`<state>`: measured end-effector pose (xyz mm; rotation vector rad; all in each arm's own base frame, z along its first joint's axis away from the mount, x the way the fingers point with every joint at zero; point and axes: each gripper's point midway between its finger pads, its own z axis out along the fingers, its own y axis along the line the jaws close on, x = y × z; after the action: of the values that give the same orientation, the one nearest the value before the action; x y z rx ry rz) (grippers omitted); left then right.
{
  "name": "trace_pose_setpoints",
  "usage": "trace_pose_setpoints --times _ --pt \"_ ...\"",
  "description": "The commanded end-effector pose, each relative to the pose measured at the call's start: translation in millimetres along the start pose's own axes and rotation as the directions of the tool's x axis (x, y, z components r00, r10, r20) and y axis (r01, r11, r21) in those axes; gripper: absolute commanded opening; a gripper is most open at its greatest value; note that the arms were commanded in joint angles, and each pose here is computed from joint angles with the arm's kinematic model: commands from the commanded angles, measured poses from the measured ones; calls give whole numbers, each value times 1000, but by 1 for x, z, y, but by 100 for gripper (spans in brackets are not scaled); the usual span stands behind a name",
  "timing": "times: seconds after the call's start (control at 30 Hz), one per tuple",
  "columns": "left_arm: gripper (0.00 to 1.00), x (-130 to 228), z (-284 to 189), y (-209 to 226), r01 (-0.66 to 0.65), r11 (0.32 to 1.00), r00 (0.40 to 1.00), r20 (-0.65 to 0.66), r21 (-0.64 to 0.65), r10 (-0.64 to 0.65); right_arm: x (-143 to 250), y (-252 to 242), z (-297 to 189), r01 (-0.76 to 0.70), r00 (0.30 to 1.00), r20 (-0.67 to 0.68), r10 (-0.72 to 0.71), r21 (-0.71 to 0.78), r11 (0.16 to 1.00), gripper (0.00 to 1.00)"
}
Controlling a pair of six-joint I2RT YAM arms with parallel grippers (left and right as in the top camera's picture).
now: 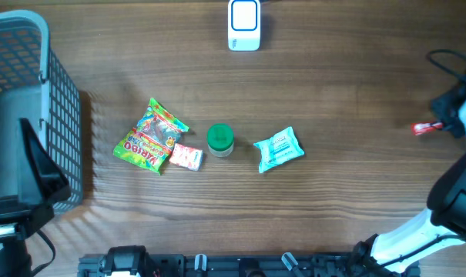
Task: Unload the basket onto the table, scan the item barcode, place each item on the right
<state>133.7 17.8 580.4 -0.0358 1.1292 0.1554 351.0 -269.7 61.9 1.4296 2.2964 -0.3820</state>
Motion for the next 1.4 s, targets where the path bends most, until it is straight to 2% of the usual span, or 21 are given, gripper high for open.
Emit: trace_pose_setpoints --times 0.0,0.17,0.33,0.37,0.47,0.5,0.63,0.7,0.83,0.87,0.93,1.1,1.23,1.37 --pt "100 8 -2 -5 14 1000 999 -29 25 -13 -34 -27 13 -16 995 102 10 54 998 5" --pt "100 26 -4 -6 11 999 995 -104 32 -8 -60 -49 40 -90 980 185 76 69 994 5" --pt "100 35 -5 -7 10 999 990 -142 35 -5 -47 -60 80 -101 986 144 87 99 990 6" --pt "100 36 -5 -7 10 999 989 -145 35 -5 -42 -61 87 -98 988 129 84 107 989 13" --pt "100 35 -5 -7 10 999 990 -139 35 -5 -33 -51 92 -84 993 88 78 61 995 86" --pt "100 30 -4 -7 11 999 993 -121 33 -7 -33 -44 87 -81 994 73 80 18 997 99" --pt "100 -17 -3 -3 9 1000 998 70 18 -10 -42 -7 46 -75 997 11 79 -205 976 100" --pt "100 -41 -6 0 15 1000 985 169 9 -16 -48 16 0 -66 998 -12 67 -362 930 100" --pt "100 -49 -7 10 27 999 980 199 -44 -18 -40 39 -65 -39 999 -39 22 -505 862 100" --pt "100 -47 -7 15 33 997 981 194 -74 -18 -29 49 -95 8 999 -30 -28 -530 848 100" --pt "100 -46 -6 20 38 994 982 189 -103 -18 -14 60 -124 103 993 8 -118 -546 832 100" --pt "100 -26 -3 28 31 987 994 110 -156 -14 60 102 -203 334 931 73 -358 -566 754 100" --pt "100 16 -3 32 -11 982 998 -65 -188 -2 134 123 -241 501 827 87 -555 -562 658 100" --pt "100 9 -3 32 -6 982 999 -38 -186 -1 201 128 -253 570 740 35 -672 -562 599 99"
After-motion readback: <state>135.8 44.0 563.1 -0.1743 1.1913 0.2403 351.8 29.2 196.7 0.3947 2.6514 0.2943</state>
